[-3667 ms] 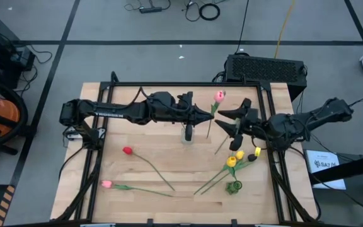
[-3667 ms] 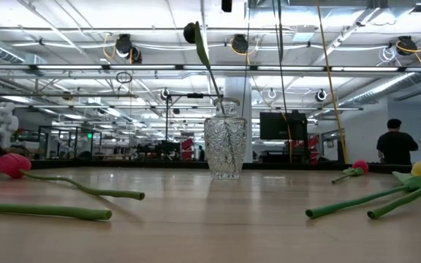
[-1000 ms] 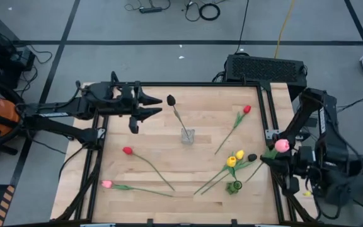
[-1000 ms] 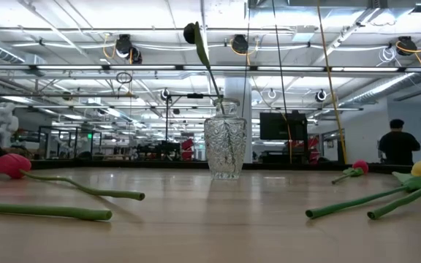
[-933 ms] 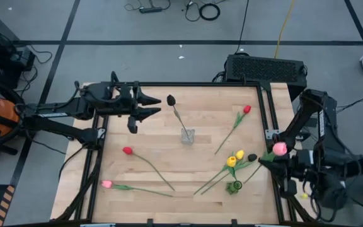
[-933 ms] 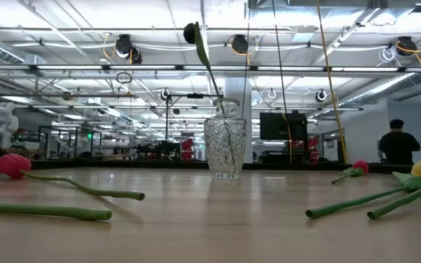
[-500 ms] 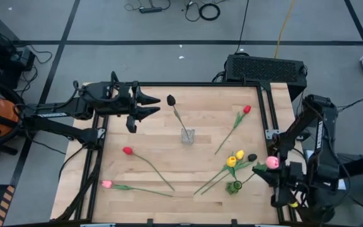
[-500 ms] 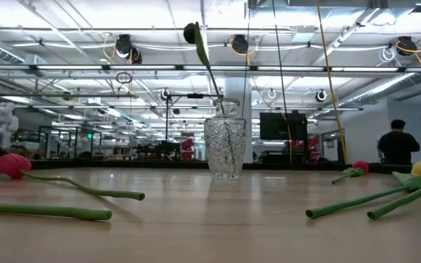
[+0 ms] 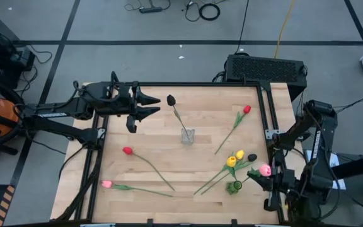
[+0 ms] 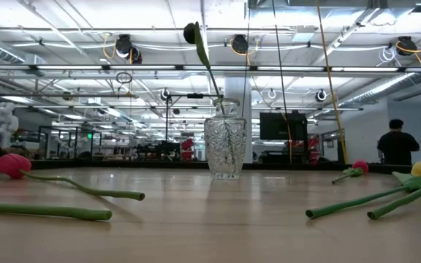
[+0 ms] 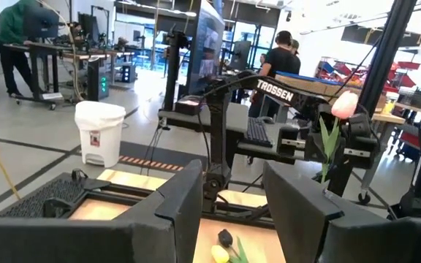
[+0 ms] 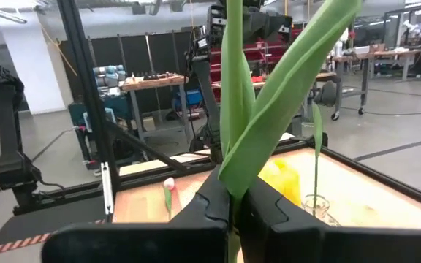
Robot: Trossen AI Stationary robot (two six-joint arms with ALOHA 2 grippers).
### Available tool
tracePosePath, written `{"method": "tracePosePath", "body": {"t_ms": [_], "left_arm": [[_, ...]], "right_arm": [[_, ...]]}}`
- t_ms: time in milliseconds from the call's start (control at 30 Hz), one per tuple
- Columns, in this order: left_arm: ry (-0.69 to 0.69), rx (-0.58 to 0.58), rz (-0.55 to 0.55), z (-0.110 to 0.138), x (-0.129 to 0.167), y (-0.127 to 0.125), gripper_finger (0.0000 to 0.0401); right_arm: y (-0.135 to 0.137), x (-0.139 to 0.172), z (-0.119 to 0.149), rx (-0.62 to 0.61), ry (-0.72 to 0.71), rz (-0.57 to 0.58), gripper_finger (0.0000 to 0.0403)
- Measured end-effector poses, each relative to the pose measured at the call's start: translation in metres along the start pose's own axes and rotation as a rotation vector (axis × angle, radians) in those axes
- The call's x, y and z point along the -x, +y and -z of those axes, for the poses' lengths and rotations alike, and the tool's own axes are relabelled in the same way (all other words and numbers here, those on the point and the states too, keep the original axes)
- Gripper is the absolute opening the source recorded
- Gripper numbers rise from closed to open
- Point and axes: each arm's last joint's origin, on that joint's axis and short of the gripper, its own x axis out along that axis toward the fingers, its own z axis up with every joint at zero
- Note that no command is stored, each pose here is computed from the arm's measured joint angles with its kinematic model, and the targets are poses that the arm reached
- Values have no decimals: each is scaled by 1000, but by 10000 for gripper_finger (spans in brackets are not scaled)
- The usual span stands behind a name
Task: Sort flowers into vase by color
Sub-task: Put the top pink flower into the green vase
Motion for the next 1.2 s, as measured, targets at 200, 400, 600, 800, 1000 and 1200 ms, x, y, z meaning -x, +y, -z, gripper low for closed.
{"method": "tracePosePath", "body": {"t_ms": [200, 400, 600, 800, 1000, 1200], "left_arm": [[0, 1, 0, 0, 0, 0, 153], [1, 1, 7, 0, 0, 0, 153], [7, -1, 6, 1, 0, 0, 153], [8, -1, 7, 1, 0, 0, 153], [9, -2, 7, 1, 0, 0, 153], [9, -2, 7, 1, 0, 0, 153]], "right_arm": [[2, -7, 19, -7, 73, 22, 0], [6, -10, 38, 8, 99, 46, 0], [12, -11, 56, 8, 147, 62, 0], [17, -17, 66, 12, 170, 87, 13], [17, -19, 68, -5, 225, 100, 18], [16, -19, 64, -75, 299, 108, 20]]}}
